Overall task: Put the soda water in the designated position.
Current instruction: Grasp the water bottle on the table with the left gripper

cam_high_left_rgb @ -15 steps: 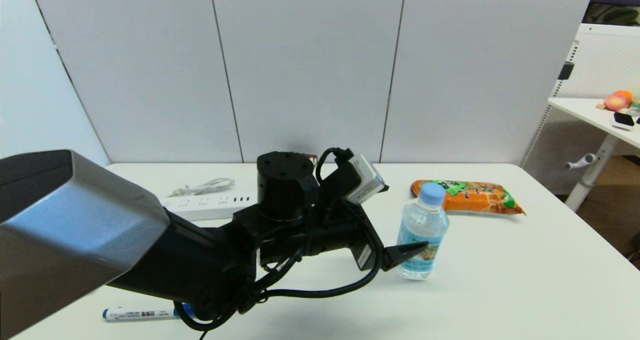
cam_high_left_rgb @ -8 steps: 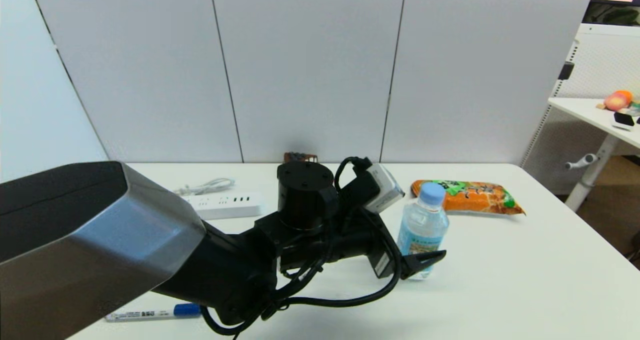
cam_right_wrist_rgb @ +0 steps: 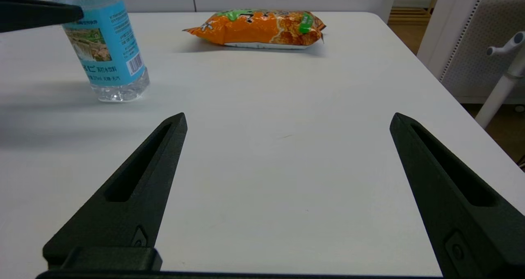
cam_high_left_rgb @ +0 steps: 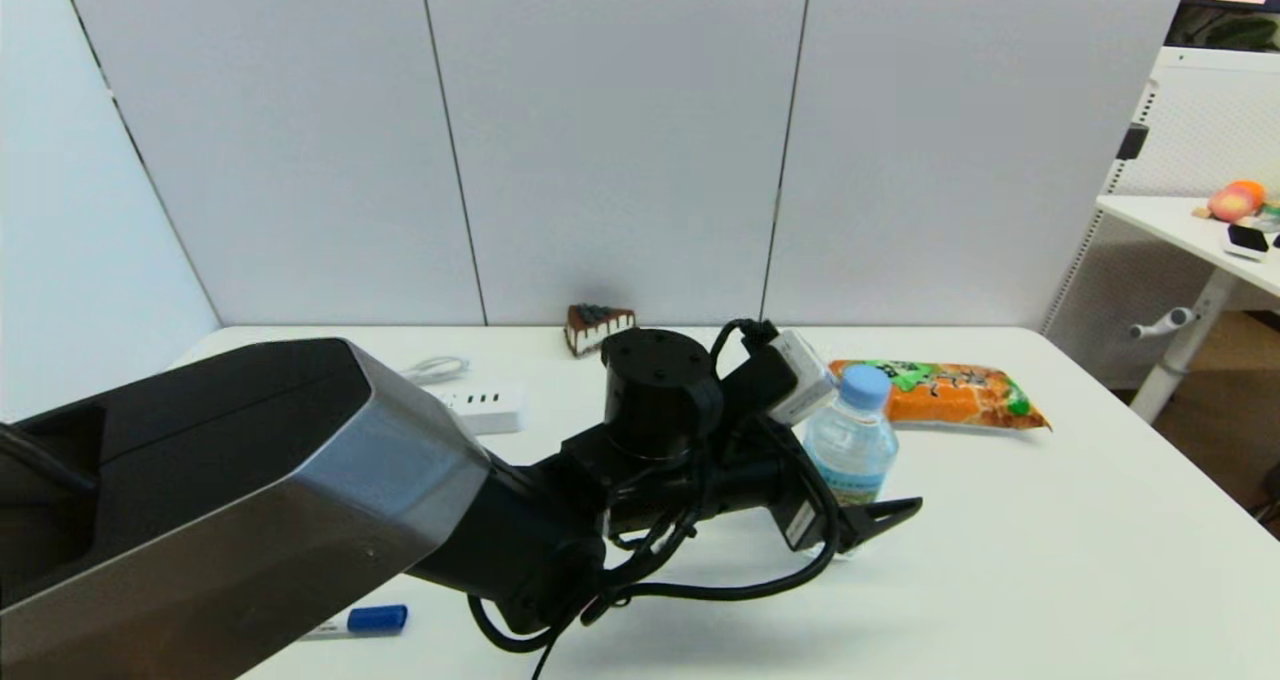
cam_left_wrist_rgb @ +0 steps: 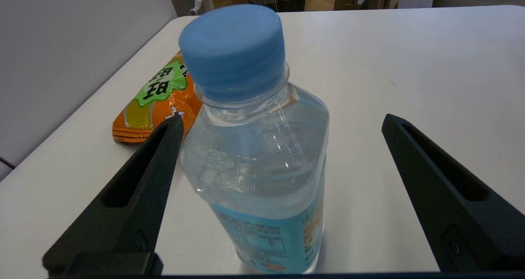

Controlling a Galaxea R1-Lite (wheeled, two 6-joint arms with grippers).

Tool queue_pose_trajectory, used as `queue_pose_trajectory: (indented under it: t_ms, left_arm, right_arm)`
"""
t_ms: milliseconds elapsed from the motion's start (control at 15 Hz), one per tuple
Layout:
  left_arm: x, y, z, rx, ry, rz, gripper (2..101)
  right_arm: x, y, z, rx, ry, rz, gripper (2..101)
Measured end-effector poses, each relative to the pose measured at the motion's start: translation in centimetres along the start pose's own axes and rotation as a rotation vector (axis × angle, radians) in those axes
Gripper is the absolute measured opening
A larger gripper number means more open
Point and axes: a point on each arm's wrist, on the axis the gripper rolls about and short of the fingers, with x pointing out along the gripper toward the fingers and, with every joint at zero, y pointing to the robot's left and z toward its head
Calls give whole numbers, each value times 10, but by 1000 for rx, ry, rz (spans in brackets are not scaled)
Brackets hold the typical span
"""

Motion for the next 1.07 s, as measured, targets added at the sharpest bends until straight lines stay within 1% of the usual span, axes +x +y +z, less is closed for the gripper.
queue_pose_trajectory:
  t_ms: [800,1067]
  left_arm:
    - [23,13,-9,9,-35,20,978]
    - [29,18,-3,-11,-99,36,978]
  right_arm:
    - [0,0,0,0,0,0,980]
    - [0,0,0,0,0,0,980]
